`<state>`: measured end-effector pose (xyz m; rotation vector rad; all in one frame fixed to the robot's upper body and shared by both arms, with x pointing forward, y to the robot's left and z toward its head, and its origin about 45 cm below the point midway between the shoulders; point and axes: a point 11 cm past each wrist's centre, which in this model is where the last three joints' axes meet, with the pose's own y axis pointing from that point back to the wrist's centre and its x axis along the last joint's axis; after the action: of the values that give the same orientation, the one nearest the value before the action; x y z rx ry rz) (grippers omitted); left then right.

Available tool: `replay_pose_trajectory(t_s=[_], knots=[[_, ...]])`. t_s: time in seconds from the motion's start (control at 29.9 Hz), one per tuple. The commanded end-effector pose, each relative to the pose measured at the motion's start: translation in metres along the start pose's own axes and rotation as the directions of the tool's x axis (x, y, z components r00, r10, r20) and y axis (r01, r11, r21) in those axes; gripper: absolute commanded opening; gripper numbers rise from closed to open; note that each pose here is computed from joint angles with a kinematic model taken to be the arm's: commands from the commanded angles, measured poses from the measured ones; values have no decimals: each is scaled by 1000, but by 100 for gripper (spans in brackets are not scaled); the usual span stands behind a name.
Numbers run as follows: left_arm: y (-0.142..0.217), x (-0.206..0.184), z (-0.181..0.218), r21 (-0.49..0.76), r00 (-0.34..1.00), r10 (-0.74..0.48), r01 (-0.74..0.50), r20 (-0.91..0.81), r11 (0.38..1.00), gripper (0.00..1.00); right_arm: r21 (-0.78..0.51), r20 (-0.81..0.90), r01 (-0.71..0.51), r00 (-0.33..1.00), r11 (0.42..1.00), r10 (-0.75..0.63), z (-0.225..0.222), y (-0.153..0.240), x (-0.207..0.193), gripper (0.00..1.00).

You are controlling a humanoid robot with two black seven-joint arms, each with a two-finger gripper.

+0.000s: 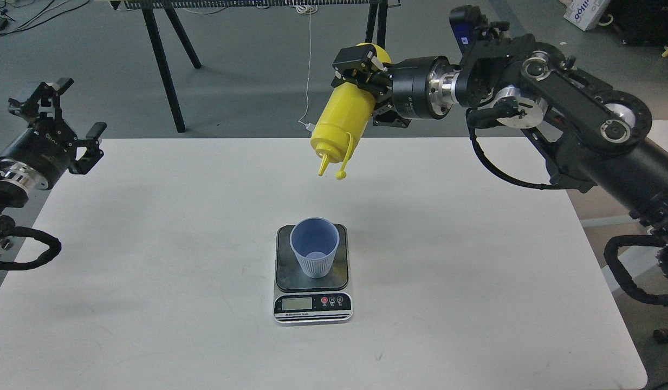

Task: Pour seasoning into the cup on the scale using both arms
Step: 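Lift the yellow bottle with the right gripper and tilt it over the cup, then hold the inverted bottle above the blue cup to pour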

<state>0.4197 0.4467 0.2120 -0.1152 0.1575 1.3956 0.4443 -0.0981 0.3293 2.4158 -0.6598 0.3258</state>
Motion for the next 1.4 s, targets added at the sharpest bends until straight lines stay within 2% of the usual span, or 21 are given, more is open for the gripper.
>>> replay_pose_trajectory(t_s=[0.0, 0.2, 0.6, 1.07, 1.37], knots=[[-3, -7, -5, -6, 1000, -7, 7, -22, 1000, 99, -42, -137, -30, 990, 999, 24, 1, -1, -4, 8], [0, -6, -10, 4, 1000, -5, 5, -26, 1000, 99, -50, -242, -34, 970, 998, 21, 5, -5, -23, 8], [1, -6, -11, 8, 1000, -4, 4, -26, 1000, 99, -4, -224, -114, 968, 993, 111, 8, -26, -50, 8], [1, -7, -13, 10, 1000, -5, 5, -28, 1000, 99, -50, -256, -105, 962, 993, 89, 34, -37, -73, 8], [3, -5, -15, 21, 1000, -4, 5, -20, 1000, 99, -15, -235, -172, 958, 985, 164, 30, -41, -72, 8]])
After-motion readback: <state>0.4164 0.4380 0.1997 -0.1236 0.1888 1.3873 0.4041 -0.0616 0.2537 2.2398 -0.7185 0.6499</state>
